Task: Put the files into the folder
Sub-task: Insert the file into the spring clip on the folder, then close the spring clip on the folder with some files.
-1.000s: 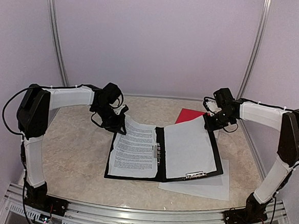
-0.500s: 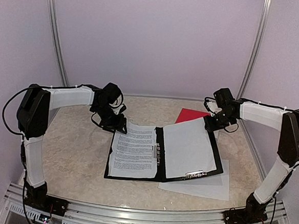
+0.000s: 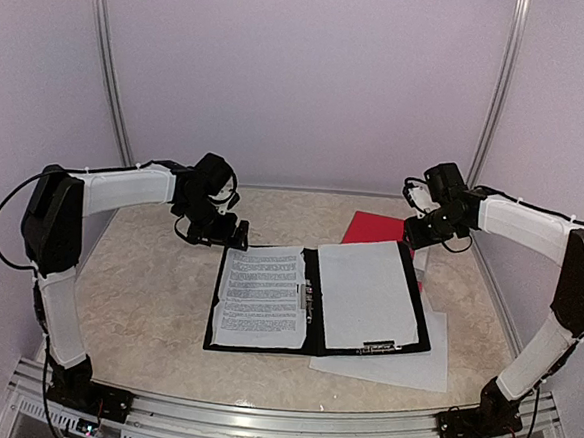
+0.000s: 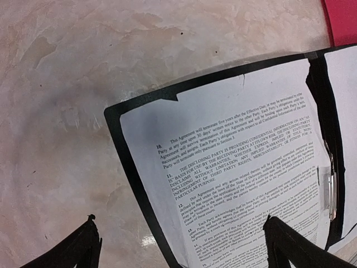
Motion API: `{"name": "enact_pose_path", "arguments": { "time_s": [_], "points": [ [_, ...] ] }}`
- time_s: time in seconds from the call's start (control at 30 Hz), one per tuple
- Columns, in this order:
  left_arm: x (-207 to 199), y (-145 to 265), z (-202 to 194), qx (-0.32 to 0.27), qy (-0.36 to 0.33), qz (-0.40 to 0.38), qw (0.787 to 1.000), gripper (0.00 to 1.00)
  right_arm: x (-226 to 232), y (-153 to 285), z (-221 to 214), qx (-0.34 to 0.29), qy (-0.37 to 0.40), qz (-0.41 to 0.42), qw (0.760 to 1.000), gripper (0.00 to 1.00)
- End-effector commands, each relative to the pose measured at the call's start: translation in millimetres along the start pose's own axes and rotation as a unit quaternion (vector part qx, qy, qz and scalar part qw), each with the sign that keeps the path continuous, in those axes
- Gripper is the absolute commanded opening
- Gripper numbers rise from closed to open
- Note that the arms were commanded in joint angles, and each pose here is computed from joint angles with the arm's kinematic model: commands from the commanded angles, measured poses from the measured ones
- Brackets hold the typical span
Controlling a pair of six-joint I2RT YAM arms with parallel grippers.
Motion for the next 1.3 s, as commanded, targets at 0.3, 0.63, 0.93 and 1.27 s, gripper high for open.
{"name": "enact_pose_path", "arguments": {
  "time_s": [0.3,0.63,0.93,1.27],
  "points": [
    [-67,28,-66,-0.079,-0.157,-0.141,0.974,0.95,129,41,7,-0.101,0.130,0.206,0.965,0.38],
    [-87,-11,-123,-0.045,-0.193,-0.182,0.963,0.91,202,13,-41,-0.056,0.126,0.320,0.937,0.32],
    [-89,-30,-144,-0.046,-0.222,-0.139,0.964,0.91,235,-1,-66,-0.028,0.106,0.379,0.919,0.30],
    [-80,-36,-151,-0.042,-0.236,-0.115,0.964,0.91,239,-14,-78,-0.006,0.079,0.378,0.922,0.30]
  ]
}}
Point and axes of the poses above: each gripper's point midway between its finger pads, its own y axis back along the fingers, its own x axis along the line the jaws close on, z = x × y, the point moved 7 cm from there along y, back along the fingers, and after that the axes turned 7 degrees about y, right-handed, at the moved point
